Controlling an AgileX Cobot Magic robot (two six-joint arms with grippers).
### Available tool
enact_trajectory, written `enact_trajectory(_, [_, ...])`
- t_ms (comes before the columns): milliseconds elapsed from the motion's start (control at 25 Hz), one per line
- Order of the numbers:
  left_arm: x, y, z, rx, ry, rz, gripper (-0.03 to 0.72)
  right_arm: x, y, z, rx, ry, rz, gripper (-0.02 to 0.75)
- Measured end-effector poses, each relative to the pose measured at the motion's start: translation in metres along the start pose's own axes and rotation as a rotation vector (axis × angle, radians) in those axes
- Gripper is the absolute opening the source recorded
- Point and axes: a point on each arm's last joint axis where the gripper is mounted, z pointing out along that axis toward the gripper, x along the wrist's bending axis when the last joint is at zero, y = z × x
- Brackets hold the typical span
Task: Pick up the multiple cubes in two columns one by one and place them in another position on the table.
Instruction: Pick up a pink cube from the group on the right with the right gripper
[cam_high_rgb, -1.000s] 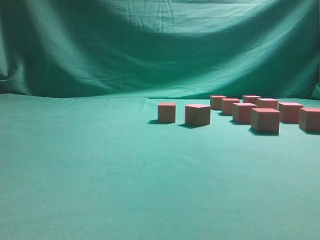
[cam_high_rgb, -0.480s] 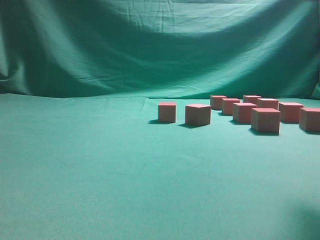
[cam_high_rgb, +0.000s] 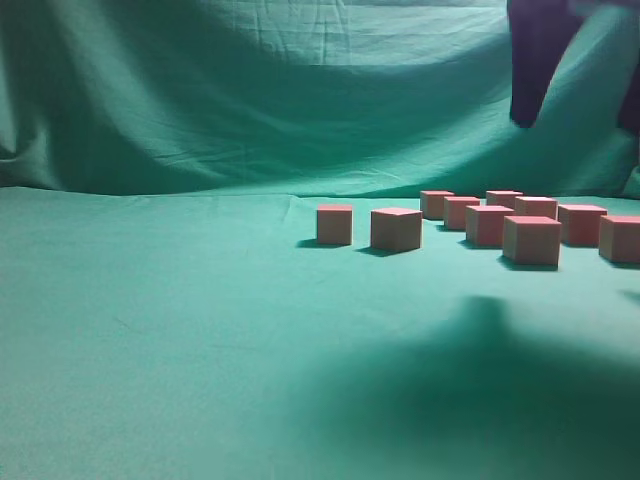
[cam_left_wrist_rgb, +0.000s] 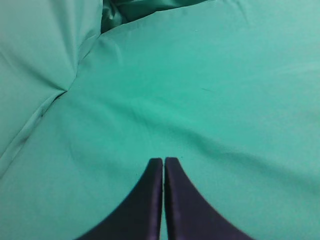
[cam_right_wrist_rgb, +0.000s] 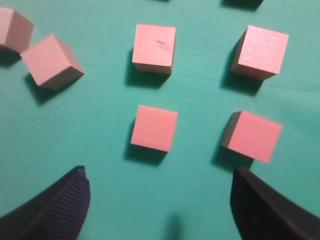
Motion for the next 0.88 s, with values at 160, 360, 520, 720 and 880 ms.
enact_trajectory(160, [0.000,0.000,0.000,0.000,0.000,0.000,0.000,0.003,0.013,0.023,0.028,-0.005,0.003,0.572])
enact_trajectory(360, [0.000,0.000,0.000,0.000,0.000,0.000,0.000,0.006,0.031,0.040,0.025,-0.004,0.003,0.519])
enact_trajectory(520, [0.000,0.000,0.000,0.000,0.000,0.000,0.000,0.006,0.031,0.056,0.060,-0.011,0.003,0.519])
enact_trajectory(720, [0.000,0.000,0.000,0.000,0.000,0.000,0.000,0.006,0.028,0.074,0.101,-0.019,0.003,0.519])
enact_trajectory(880, [0.000,0.000,0.000,0.000,0.000,0.000,0.000,0.006,0.027,0.082,0.114,-0.021,0.004,0.471])
